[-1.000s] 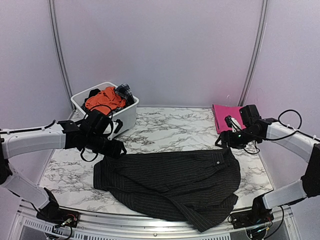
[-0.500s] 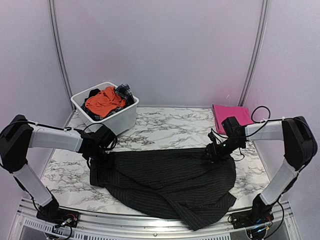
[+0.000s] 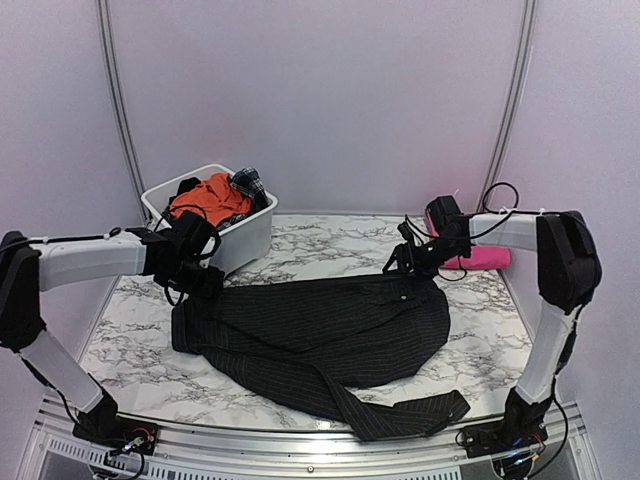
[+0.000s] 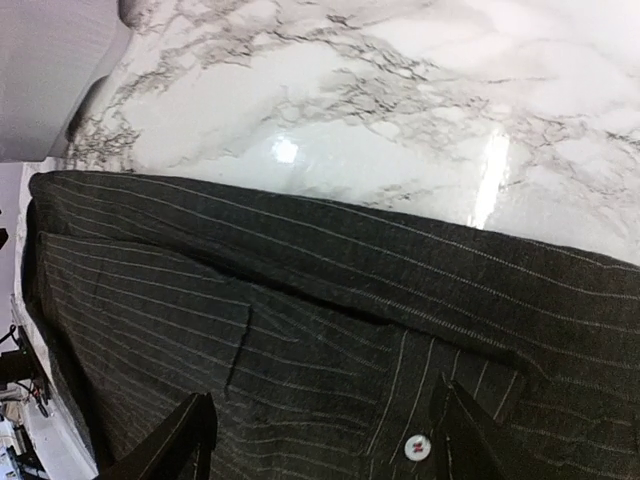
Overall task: Fold and stack the mixed laundry pile
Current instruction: Adjust the 1/3-folded shirt at the center of the board.
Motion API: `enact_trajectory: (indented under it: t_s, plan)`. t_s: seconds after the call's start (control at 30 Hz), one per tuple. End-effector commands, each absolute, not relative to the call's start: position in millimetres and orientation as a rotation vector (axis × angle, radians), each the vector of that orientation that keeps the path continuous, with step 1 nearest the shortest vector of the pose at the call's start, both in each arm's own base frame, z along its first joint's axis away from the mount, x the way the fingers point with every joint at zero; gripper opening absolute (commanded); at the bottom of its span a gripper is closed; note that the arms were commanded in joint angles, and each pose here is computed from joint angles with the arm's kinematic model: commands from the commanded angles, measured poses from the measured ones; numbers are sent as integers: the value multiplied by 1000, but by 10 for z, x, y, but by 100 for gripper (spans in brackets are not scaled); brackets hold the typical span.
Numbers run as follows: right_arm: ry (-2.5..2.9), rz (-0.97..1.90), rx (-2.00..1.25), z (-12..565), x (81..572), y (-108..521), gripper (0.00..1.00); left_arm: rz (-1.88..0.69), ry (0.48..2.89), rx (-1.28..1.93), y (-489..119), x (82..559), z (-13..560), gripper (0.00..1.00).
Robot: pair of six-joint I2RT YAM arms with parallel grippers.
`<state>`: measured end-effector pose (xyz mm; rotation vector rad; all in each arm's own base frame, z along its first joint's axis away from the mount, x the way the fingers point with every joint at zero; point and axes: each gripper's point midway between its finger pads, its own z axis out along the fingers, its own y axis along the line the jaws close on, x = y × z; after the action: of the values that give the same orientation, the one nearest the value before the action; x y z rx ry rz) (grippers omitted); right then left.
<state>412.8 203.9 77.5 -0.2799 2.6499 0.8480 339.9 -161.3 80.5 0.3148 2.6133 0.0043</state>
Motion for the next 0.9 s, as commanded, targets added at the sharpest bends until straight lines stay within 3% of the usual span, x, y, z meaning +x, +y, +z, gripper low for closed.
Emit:
enact_trajectory:
  t_s: [0.0, 0.23, 0.4, 0.53, 0.7, 0.87]
  plan:
    - [2602, 895, -339, 1226, 3780, 2004, 69, -181, 2411, 614, -2177, 3142, 1398, 70]
    - [2678, 934, -267, 1129, 3138, 1826, 69, -456, 2364, 1020, -3211, 2366, 1175, 73]
    - [2753, 927, -139, 940, 2797, 1607, 69, -453, 2313, 1206, -3807, 2111, 1015, 72]
    - [2713, 962, 129, 883, 2765, 1192, 69, -499, 2212, 1313, -4435, 1995, 1120, 73]
    - [2688, 935, 230, 894, 2784, 1023, 69, -523, 2151, 1449, -5098, 1729, 1011, 73]
    - [2720, 886, 375, 649, 2709, 866, 74, -554, 2146, 1457, -5443, 1588, 886, 74]
